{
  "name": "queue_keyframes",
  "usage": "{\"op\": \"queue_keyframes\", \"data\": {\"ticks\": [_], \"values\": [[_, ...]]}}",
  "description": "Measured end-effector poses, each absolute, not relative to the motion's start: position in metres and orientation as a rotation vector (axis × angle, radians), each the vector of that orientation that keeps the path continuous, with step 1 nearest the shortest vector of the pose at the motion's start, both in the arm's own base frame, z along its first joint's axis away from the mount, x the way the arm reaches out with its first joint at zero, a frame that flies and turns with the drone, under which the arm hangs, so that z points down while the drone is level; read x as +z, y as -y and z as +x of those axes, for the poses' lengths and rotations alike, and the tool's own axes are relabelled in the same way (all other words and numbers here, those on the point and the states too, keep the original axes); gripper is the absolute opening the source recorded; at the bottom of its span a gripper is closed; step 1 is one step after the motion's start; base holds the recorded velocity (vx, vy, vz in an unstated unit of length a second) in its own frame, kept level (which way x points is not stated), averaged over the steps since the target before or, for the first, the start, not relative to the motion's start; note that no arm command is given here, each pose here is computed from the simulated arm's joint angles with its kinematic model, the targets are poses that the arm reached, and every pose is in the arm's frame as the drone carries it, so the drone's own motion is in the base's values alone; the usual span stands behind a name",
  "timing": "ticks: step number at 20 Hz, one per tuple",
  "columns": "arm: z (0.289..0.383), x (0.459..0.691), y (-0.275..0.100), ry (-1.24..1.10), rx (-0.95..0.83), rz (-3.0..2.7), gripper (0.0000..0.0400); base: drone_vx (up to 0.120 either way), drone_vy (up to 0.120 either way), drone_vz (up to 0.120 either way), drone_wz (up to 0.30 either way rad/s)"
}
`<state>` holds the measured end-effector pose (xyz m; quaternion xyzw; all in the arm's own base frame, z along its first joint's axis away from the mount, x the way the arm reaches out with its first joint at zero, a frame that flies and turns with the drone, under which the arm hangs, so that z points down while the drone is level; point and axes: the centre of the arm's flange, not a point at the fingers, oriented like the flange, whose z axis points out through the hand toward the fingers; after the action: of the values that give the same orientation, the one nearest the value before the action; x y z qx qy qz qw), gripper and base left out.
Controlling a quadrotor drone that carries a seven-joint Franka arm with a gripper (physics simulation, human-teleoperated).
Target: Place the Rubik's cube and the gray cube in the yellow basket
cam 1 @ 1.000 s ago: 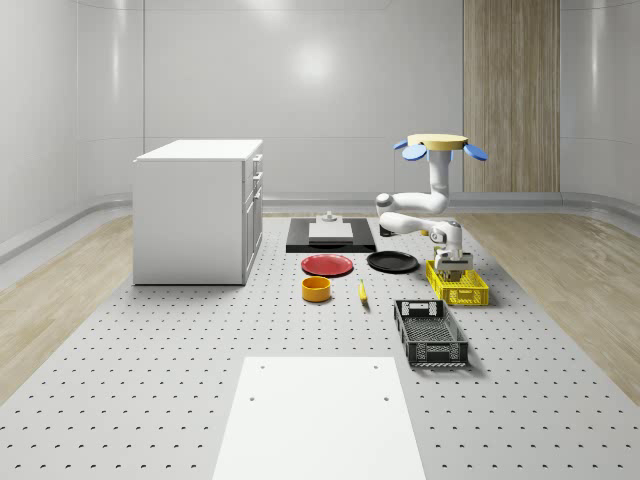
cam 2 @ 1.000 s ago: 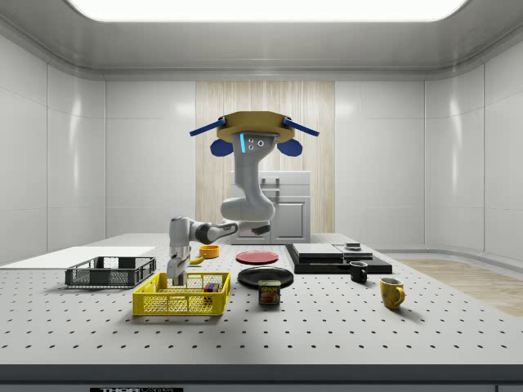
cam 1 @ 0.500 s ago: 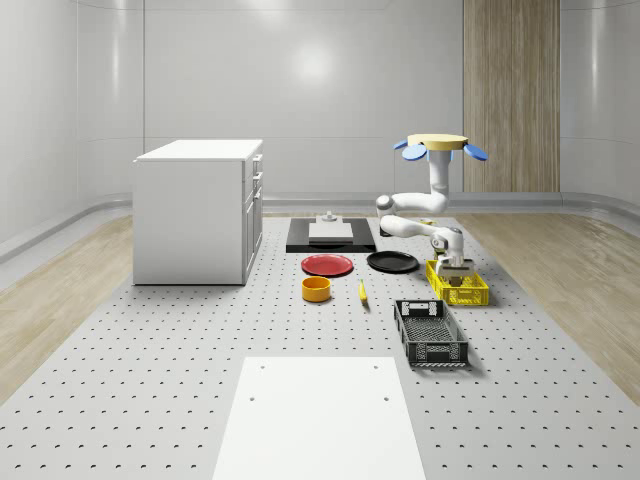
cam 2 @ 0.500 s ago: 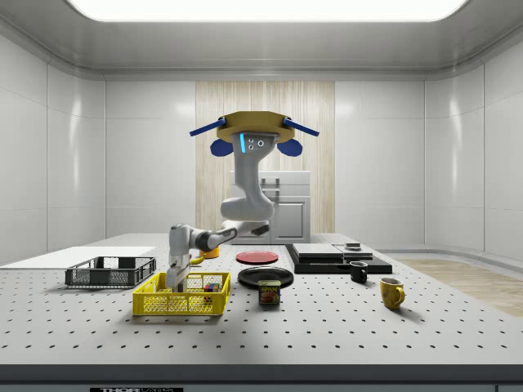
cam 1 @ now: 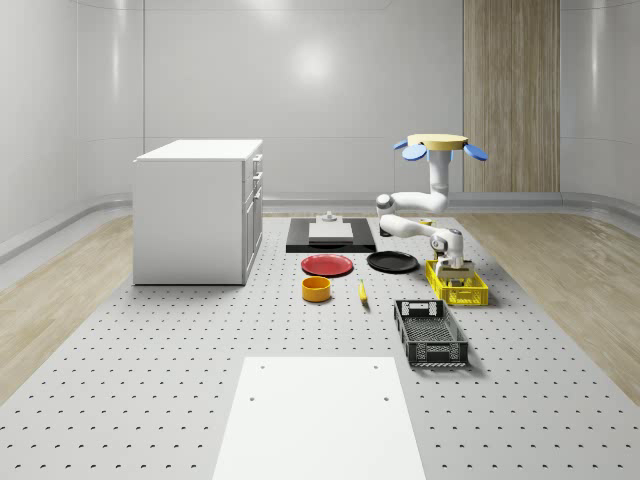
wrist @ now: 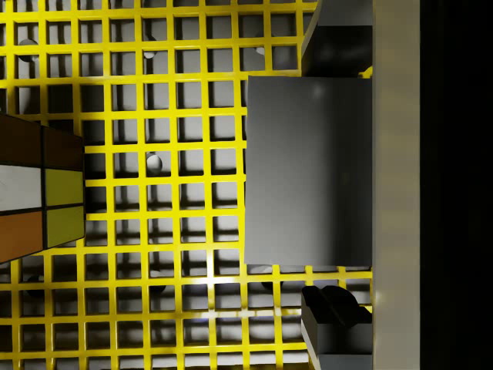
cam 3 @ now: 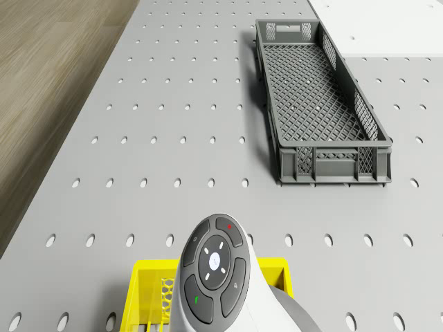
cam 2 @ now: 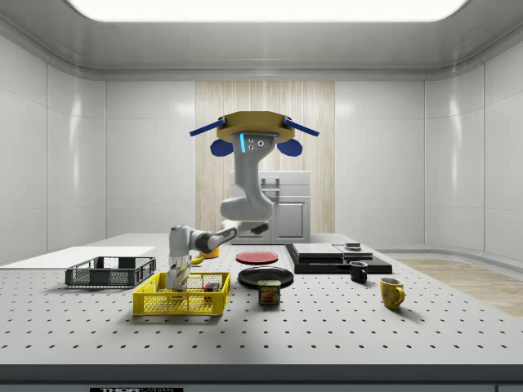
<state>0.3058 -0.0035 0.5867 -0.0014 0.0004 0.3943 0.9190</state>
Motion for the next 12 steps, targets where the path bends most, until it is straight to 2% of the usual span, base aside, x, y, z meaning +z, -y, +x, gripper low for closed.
{"op": "queue_keyframes", "data": {"ticks": [12], "values": [[0.3066,0.53,0.0,0.002,0.789,0.0,0.0399,0.0,0.0,0.0,0.0]]}}
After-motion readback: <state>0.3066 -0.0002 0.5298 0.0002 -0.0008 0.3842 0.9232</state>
